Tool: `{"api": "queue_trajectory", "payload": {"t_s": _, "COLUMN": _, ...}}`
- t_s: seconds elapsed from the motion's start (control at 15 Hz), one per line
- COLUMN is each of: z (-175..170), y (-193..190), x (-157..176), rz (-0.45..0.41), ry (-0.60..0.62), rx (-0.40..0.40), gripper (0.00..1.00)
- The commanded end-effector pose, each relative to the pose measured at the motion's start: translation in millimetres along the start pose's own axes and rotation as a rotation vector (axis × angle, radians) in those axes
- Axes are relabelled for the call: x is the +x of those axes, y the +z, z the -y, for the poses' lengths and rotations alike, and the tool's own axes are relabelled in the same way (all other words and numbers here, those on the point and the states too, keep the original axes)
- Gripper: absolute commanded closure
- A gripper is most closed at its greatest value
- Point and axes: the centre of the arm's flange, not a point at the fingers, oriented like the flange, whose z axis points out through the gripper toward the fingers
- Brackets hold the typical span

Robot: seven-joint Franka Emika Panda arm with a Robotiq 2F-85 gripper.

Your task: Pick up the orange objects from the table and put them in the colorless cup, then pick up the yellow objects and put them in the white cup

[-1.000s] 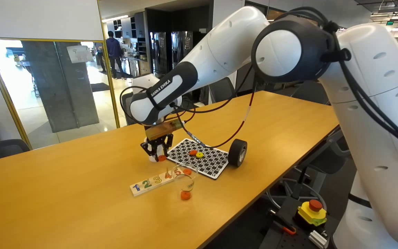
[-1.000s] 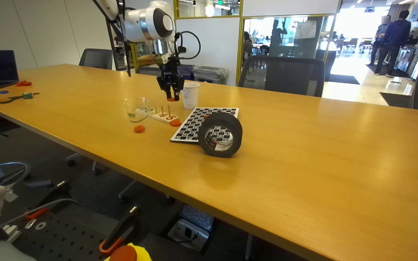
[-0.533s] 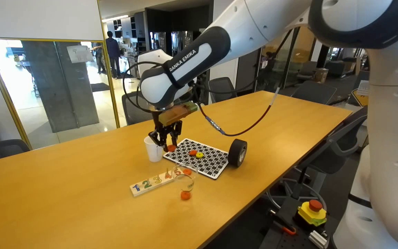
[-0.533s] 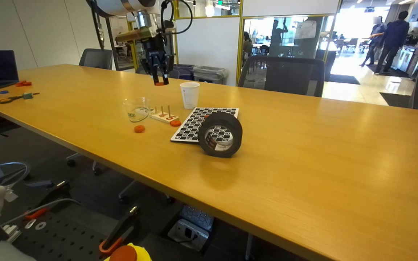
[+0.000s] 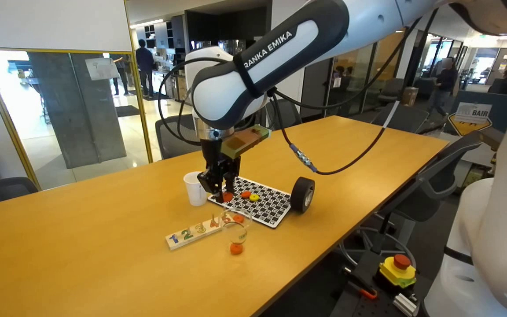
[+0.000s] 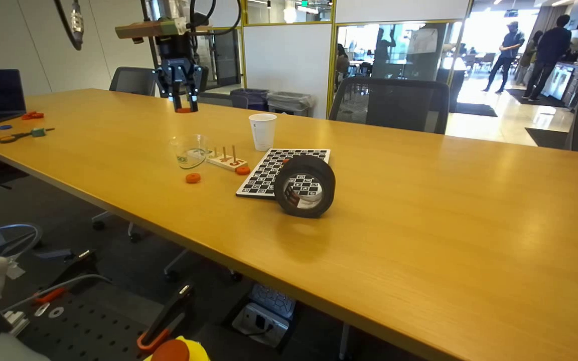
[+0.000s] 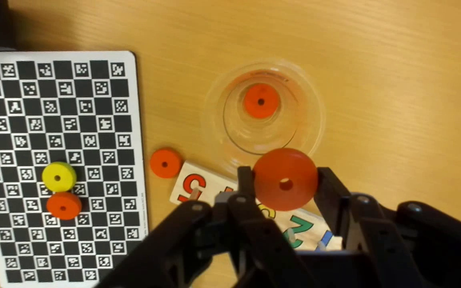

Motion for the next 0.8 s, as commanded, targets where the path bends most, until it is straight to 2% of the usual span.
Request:
{"api": "queue_trajectory", "payload": {"t_s": 0.0, "z": 7.1, "y": 5.9, "x": -25.3, "rz": -0.013, "ry": -0.072, "rx": 0.058, "gripper": 0.81}}
{"api": "queue_trajectory", "payload": {"t_s": 0.27, "z": 7.2, "y": 20.5, "x": -30.4, "rz": 0.0, "ry": -0.103, "rx": 0.091, "gripper": 0.81}}
{"api": "queue_trajectory", "payload": {"t_s": 0.73, "z": -20.4, "y": 39.6, "x": -24.1, "rz": -0.023, "ry": -0.105, "rx": 0.116, "gripper": 0.82}}
